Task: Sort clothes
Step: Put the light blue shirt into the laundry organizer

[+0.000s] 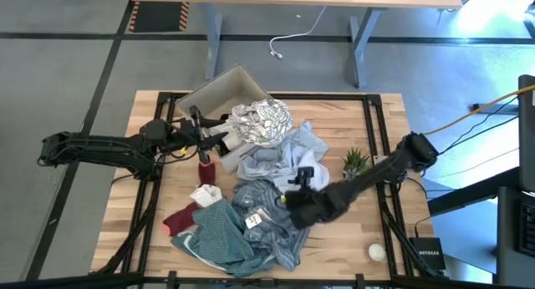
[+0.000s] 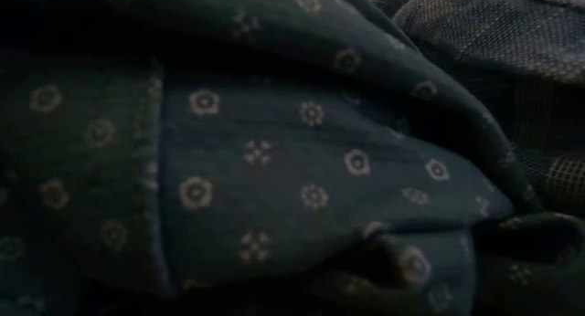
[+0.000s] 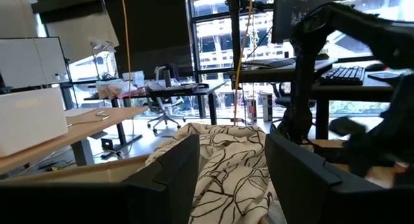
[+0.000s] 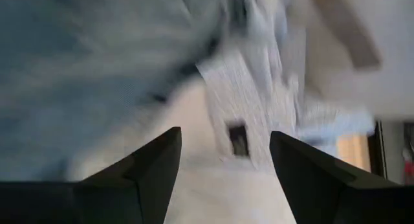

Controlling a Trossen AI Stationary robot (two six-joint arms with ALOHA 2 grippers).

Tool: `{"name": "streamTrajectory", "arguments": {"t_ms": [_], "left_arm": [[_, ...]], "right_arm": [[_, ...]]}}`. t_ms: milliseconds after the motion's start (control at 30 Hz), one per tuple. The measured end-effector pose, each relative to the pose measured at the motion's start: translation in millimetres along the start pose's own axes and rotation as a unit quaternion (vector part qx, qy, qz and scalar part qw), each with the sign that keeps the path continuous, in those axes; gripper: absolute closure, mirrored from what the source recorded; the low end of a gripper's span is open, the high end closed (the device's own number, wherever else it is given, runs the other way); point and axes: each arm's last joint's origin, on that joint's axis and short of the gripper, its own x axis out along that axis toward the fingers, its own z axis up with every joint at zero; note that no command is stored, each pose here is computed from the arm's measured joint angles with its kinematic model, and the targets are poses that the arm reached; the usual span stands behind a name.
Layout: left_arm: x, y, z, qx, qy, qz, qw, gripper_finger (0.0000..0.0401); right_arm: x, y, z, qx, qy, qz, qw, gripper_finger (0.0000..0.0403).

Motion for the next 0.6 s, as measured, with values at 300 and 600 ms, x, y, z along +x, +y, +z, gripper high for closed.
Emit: {"name": "streamTrajectory", "arguments": {"t_ms": [300, 600], "left_arm": [[0, 0, 0, 0.016, 0.000, 0.000, 1.000, 0.0230], [0, 0, 0, 0.006, 0.000, 0.000, 1.000, 0.0230]], "right_arm": [[67, -30, -29, 0.098, 0.053, 0.051, 0.992, 0.0150], [112, -54, -79, 0.171, 0.108, 0.033, 0.979, 0.0150]]}}
